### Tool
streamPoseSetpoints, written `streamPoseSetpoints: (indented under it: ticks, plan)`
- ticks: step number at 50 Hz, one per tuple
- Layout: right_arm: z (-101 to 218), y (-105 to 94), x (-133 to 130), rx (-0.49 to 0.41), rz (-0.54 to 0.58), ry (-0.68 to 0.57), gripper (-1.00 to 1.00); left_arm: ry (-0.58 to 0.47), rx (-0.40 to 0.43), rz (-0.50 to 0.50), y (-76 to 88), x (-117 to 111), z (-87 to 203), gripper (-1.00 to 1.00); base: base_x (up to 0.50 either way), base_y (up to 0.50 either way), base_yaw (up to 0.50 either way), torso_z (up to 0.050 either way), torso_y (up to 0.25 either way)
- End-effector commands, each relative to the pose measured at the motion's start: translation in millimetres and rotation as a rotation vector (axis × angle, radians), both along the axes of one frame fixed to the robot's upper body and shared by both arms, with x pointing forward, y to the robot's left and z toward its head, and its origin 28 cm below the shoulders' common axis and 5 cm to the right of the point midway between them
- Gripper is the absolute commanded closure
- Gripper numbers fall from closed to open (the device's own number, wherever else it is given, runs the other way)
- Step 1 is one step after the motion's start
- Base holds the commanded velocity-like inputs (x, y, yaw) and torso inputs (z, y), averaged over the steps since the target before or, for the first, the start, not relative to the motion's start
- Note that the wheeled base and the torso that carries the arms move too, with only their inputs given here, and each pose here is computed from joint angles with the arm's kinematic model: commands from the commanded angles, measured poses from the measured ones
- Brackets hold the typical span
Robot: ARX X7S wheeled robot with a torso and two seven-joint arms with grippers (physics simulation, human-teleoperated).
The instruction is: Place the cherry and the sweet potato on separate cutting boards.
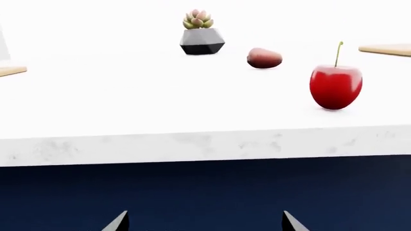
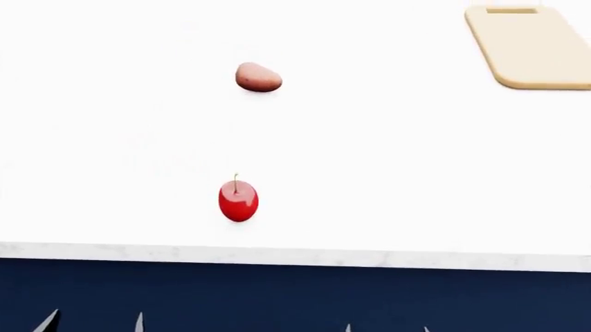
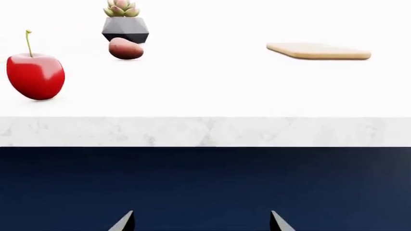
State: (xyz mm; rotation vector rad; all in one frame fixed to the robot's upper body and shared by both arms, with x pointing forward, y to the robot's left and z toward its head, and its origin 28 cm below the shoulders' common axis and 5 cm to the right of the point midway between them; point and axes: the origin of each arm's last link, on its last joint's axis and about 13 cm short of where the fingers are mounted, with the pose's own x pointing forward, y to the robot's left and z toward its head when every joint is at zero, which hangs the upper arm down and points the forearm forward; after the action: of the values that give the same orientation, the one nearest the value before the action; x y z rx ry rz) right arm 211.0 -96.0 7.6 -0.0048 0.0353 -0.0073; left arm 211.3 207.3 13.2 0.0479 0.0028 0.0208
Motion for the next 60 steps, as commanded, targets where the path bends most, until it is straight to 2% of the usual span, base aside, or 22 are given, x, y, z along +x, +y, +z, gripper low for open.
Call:
streamPoseSetpoints:
  ticks: [1,5,6,11,17,20,24,28,33,36,39,60]
  plan:
    - [0,-0.1,1,0.003,0.000,0.002,-1.00,0.023,0.003,-0.093,-7.3,0,8,-1.00,0.00,0.00,0.00,0.000,0.000]
    - [0,0.8,1,0.006,0.007,0.004,-1.00,-0.064,-0.051,-0.145,-12.4,18,54,-1.00,0.00,0.00,0.00,0.000,0.000]
    - [0,1.1,1,0.015,0.012,0.005,-1.00,-0.038,-0.052,-0.141,-12.3,21,59,-1.00,0.00,0.00,0.00,0.000,0.000]
    - [-2,0.6,0,0.019,0.013,0.011,-1.00,-0.061,-0.065,-0.251,-21.0,33,107,-1.00,0.00,0.00,0.00,0.000,0.000]
    - [-2,0.5,0,0.019,0.015,0.014,-1.00,-0.044,-0.066,-0.294,-26.9,48,127,-1.00,0.00,0.00,0.00,0.000,0.000]
    - [-3,0.3,1,0.021,0.016,0.019,-1.00,0.028,-0.101,-0.320,-32.4,64,132,-1.00,0.00,0.00,0.00,0.000,0.000]
    - [-3,-0.1,1,0.023,0.015,0.022,-1.00,0.032,-0.069,-0.333,-37.9,80,134,-1.00,0.00,0.00,0.00,0.000,0.000]
    - [-5,0.0,1,0.024,0.016,0.027,-1.00,0.114,-0.063,-0.395,-49.2,86,130,-1.00,0.00,0.00,0.00,0.000,0.000]
    - [-5,0.0,1,0.024,0.017,0.028,-1.00,0.143,-0.037,-0.388,-55.3,102,127,-1.00,0.00,0.00,0.00,0.000,0.000]
    - [-5,0.1,1,0.025,0.019,0.030,-1.00,0.207,-0.040,-0.426,-58.1,109,121,-1.00,0.00,0.00,0.00,0.000,0.000]
    - [-5,0.0,1,0.025,0.018,0.032,-1.00,0.204,-0.017,-0.432,-61.8,115,119,-1.00,0.00,0.00,0.00,0.000,0.000]
    - [-7,0.3,0,0.026,0.026,0.046,-1.00,0.280,0.049,-0.308,-60.7,153,87,-1.00,0.00,0.00,0.00,0.000,0.000]
